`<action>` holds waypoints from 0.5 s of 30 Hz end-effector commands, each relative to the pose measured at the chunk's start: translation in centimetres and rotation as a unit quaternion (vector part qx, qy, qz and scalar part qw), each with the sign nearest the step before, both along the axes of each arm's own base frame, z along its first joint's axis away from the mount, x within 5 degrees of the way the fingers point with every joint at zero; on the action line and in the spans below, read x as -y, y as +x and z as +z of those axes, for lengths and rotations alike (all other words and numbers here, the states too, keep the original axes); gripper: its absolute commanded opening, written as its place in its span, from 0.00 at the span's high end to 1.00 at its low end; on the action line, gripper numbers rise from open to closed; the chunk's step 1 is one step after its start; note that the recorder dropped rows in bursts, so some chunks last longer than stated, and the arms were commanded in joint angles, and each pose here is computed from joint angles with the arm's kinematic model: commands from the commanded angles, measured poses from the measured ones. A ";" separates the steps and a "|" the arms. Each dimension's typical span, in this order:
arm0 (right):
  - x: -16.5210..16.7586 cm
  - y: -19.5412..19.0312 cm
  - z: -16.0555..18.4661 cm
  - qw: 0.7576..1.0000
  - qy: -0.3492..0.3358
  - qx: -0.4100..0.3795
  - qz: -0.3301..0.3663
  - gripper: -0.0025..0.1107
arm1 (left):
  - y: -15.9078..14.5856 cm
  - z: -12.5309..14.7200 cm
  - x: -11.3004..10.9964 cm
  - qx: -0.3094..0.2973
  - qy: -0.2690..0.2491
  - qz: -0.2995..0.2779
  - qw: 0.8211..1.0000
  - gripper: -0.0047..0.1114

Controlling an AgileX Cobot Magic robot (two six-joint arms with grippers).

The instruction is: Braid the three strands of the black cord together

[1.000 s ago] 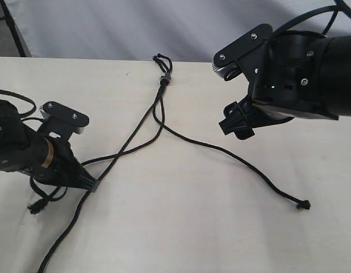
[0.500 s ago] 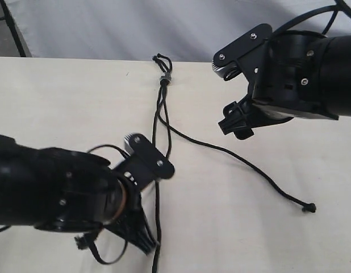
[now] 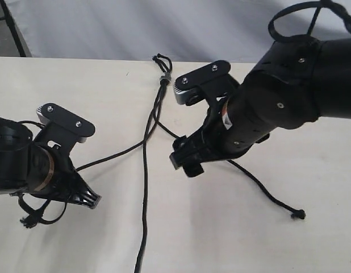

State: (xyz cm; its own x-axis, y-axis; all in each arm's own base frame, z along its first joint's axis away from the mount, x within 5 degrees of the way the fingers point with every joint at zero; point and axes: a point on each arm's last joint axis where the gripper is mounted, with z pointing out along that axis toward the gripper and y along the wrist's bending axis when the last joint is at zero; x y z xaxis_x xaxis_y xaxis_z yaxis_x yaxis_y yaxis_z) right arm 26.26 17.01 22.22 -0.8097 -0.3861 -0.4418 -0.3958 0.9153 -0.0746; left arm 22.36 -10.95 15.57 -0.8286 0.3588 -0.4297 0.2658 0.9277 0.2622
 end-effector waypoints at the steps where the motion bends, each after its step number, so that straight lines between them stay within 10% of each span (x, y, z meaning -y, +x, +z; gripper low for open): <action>1: -1.6 -0.5 -2.2 0.997 0.019 -0.057 0.044 0.19 | 0.0 -1.3 0.0 -0.008 -0.048 -0.013 0.999 0.96; 15: -8.3 -4.4 -6.6 0.987 0.009 -0.082 0.135 0.19 | 0.1 -3.2 0.3 -0.037 -0.045 -0.008 0.998 0.96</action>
